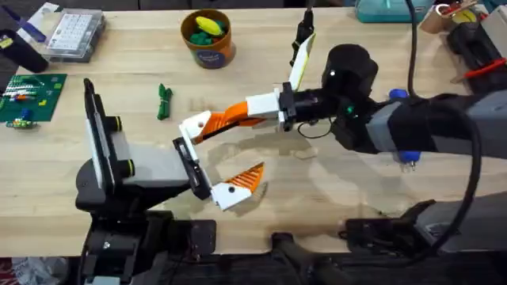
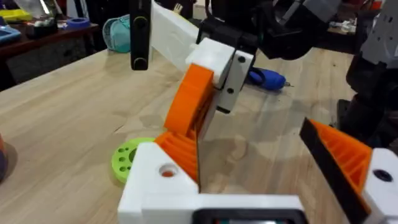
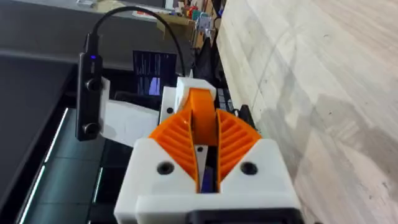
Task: Pick up the gripper from the table and insert it into the empty holder that is missing its gripper. Then pick up a screw, insert it into the mounting hole, and use the screwdriver to tighten it. Finally, clean up the table by picking up the vegetable and placing it into the bucket.
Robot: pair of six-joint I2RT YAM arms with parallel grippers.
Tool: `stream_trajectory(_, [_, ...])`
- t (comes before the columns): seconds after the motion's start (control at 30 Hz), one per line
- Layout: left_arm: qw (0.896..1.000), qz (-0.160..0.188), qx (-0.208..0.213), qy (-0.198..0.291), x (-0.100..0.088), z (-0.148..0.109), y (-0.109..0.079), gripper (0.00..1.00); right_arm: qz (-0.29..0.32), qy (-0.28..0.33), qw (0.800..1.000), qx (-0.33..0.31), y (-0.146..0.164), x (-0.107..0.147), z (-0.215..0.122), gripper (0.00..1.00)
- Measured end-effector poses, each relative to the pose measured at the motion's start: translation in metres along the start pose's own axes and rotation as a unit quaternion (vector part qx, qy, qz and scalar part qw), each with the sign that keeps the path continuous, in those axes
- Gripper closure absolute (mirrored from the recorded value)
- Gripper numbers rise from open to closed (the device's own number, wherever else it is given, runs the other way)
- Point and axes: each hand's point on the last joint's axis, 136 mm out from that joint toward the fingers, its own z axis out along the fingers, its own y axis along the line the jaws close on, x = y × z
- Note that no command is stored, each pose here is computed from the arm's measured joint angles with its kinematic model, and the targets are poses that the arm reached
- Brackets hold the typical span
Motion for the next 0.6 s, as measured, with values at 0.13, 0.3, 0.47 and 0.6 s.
stream_trajectory(0.13, [1.0, 0.0, -0.001, 0.0, 0.0, 0.0, 0.0005, 0.013, 0.0, -0.001, 1.0, 0.0, -0.0001, 0.0001, 0.0005, 0.876])
stream_trajectory(0.3, [1.0, -0.002, -0.004, 0.0, 0.0, -0.0001, 0.0014, 0.013, 0.003, -0.002, 1.0, 0.001, 0.0002, 0.0, 0.0014, 0.988])
stream_trajectory(0.47, [1.0, -0.005, -0.009, 0.0, 0.0001, -0.0003, 0.0033, 0.014, 0.008, -0.009, 1.0, 0.004, -0.0003, -0.0013, 0.0036, 0.991])
stream_trajectory(0.6, [1.0, -0.006, -0.011, 0.0, 0.0001, -0.0003, 0.0041, 0.014, 0.011, -0.014, 1.0, 0.005, -0.0007, -0.0026, 0.0044, 0.992])
